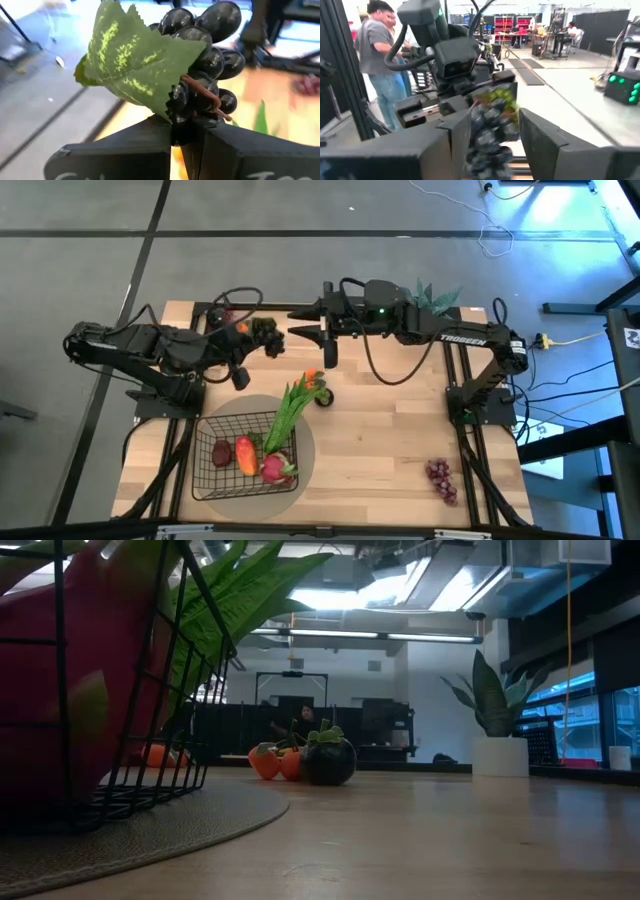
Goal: Build produce basket
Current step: Put the black grapes into the black wire basket
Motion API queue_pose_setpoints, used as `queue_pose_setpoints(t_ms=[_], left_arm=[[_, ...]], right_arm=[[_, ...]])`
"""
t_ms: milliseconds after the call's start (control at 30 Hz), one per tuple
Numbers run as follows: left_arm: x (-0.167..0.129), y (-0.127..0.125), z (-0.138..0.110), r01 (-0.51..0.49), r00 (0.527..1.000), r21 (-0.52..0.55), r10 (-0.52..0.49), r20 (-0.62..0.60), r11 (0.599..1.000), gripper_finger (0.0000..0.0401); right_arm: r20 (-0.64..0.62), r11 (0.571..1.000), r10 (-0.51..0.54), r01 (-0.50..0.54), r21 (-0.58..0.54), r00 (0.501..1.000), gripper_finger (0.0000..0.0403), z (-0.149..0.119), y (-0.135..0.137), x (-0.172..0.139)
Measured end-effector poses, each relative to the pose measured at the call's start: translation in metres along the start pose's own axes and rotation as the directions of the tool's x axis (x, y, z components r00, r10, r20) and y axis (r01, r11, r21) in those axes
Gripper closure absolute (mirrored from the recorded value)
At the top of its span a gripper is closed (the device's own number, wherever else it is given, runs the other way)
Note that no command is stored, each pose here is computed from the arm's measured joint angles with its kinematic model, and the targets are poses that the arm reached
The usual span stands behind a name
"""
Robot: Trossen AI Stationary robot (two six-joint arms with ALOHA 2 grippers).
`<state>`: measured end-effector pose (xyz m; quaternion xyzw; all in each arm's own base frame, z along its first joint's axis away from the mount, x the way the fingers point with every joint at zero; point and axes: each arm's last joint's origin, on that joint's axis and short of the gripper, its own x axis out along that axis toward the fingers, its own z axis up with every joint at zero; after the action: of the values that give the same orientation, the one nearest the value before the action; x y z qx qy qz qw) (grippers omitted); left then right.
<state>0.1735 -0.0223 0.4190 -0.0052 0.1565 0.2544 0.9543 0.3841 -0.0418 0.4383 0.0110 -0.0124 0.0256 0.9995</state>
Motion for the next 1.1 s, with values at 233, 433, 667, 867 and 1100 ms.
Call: queue_pose_setpoints(t_ms=[233,433,667,867,1100], left_arm=[[-0.014,-0.001,-0.02,0.2,0.956,-0.087,-0.214,-0.202,0.976,0.0401],[-0.024,-0.013,-0.03,0.405,0.8,-0.284,-0.488,-0.35,0.869,0.0401],[-0.031,-0.037,-0.049,0.364,0.604,-0.458,-0.58,-0.547,0.811,0.0401],[-0.019,-0.066,-0.068,0.35,0.657,-0.398,-0.525,-0.541,0.848,0.0401],[-0.005,-0.085,-0.111,0.271,0.634,-0.413,-0.484,-0.603,0.869,0.0401]], right_arm=[[-0.003,1.0,-0.027,0.027,-0.006,1.0,0.0249,0.01,-0.007,-0.014],[-0.015,0.999,-0.043,0.043,-0.001,0.999,0.0249,0.011,-0.012,-0.017],[-0.021,0.999,-0.048,0.048,0.001,0.999,0.0249,0.01,-0.013,-0.017],[-0.021,0.999,-0.048,0.048,0.0,0.999,0.0249,0.01,-0.013,-0.017],[-0.012,0.999,-0.046,0.046,-0.004,0.999,0.0249,0.013,-0.012,-0.019]])
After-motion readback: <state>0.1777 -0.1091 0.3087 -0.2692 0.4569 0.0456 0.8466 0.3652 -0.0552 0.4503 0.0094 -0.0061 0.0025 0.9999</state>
